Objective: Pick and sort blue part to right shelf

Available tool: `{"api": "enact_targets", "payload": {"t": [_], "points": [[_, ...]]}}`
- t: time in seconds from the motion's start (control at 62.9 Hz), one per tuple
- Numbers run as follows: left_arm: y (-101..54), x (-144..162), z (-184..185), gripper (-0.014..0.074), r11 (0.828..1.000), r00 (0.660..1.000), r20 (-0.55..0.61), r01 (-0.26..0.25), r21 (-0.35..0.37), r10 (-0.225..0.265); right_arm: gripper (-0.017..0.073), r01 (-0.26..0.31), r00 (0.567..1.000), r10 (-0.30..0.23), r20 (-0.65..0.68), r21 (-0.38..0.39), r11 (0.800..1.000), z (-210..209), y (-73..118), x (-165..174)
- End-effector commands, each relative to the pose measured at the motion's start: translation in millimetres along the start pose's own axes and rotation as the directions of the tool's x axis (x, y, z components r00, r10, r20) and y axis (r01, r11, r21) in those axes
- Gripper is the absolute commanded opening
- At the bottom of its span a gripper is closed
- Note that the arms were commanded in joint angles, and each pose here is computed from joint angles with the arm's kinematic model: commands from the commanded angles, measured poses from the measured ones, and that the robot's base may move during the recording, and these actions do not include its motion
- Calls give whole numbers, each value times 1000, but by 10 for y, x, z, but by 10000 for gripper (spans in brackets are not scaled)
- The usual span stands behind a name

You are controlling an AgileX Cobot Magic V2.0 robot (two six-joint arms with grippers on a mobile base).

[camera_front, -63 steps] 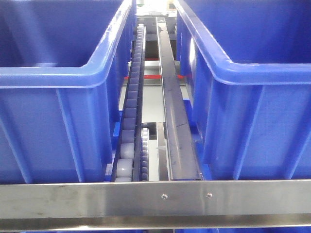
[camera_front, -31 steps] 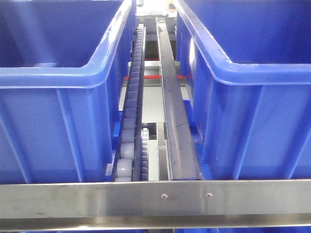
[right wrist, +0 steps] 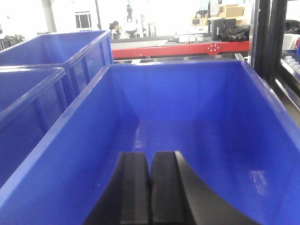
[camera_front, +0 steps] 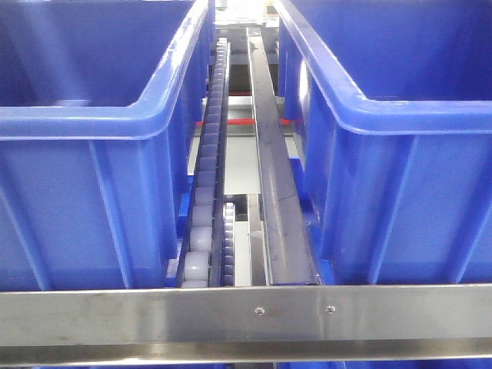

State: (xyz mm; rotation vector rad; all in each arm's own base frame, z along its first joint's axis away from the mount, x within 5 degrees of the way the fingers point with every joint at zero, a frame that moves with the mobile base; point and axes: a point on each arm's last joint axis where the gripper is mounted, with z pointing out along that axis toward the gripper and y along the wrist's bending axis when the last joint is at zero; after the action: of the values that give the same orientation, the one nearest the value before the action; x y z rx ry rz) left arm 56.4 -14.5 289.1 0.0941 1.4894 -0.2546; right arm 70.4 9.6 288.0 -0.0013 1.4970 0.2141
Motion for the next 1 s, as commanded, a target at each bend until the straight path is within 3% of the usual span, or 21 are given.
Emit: {"api": "enact_targets", "payload": {"t": [0.0, 0.477, 0.604, 0.699, 0.985], "points": [[9, -142, -3, 123, 1000, 996, 90, 4, -14, -2, 29, 5, 995, -4, 96, -3, 1000, -4, 13, -162], [11, -127, 0, 123, 1000, 996, 86, 4, -15, -3, 29, 9, 995, -9, 96, 0, 1000, -7, 11, -160], [11, -127, 0, 123, 1000, 996, 86, 4, -15, -3, 29, 102, 988, -105, 116, 32, 994, -52, -5, -150], [11, -127, 0, 123, 1000, 996, 86, 4, -15, -3, 29, 112, 981, -122, 150, 76, 991, -148, -37, -74], [11, -127, 0, 123, 1000, 996, 86, 4, -15, -3, 29, 55, 977, -72, 202, 89, 994, -259, -125, 512]]}}
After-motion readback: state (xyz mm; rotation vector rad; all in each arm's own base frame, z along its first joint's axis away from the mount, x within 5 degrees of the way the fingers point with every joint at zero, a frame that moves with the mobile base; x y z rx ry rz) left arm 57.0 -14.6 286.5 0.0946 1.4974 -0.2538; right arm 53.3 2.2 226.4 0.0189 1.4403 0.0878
